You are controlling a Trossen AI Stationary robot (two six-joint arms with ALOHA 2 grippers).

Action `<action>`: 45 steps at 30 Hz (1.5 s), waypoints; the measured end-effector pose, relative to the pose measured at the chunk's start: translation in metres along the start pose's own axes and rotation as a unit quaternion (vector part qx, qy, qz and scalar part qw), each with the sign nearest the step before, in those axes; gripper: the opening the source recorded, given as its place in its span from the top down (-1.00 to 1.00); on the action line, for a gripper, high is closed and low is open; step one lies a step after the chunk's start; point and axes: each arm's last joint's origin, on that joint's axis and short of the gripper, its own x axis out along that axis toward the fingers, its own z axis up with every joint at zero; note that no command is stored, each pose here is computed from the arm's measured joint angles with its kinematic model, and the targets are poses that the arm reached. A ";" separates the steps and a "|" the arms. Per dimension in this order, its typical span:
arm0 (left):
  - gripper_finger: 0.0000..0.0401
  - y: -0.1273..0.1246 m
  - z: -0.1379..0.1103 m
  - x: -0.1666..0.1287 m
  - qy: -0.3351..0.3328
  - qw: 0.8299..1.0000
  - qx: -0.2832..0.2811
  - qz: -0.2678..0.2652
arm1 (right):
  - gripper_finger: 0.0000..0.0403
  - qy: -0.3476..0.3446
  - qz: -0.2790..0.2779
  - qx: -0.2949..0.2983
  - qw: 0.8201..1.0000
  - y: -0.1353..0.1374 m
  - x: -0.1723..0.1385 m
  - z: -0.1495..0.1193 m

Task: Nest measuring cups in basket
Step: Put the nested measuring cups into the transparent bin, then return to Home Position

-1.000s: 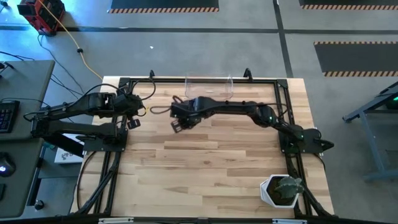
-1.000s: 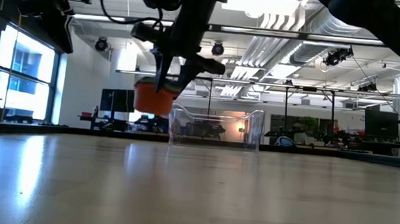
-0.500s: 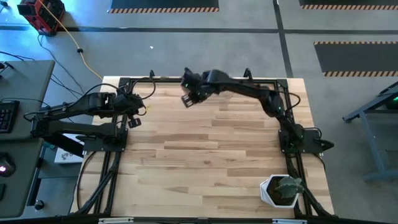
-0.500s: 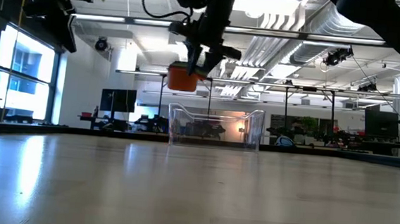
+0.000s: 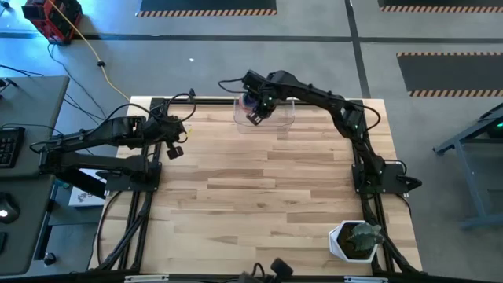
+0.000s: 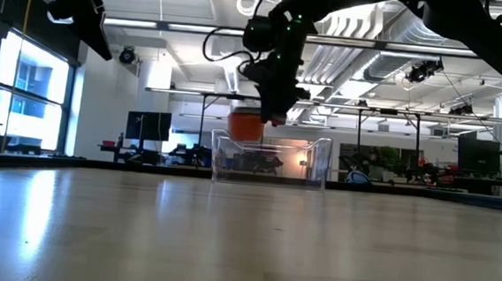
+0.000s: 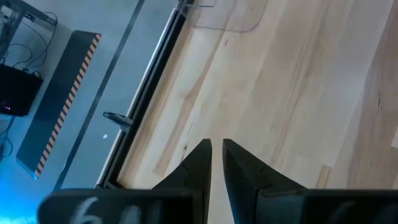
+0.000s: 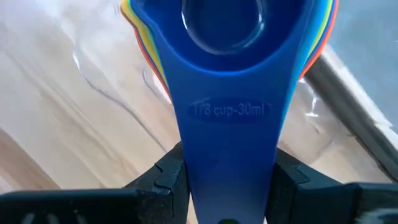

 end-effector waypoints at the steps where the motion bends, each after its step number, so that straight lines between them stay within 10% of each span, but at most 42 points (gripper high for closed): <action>1: 0.84 0.000 0.000 0.000 0.000 1.000 0.000 0.000 | 0.38 0.007 0.001 -0.010 1.000 -0.001 0.004 -0.001; 18: 0.84 0.000 0.001 0.000 -0.004 0.999 -0.041 0.000 | 0.38 0.055 0.011 -0.049 0.997 -0.027 0.074 -0.021; 31: 0.84 0.000 0.001 0.000 -0.003 0.996 -0.085 0.000 | -0.06 0.033 0.022 -0.058 0.998 -0.028 0.075 -0.016; 45: 0.84 0.001 -0.001 -0.006 -0.026 0.994 -0.098 -0.035 | -0.10 -0.019 0.008 -0.039 0.999 -0.031 0.033 -0.013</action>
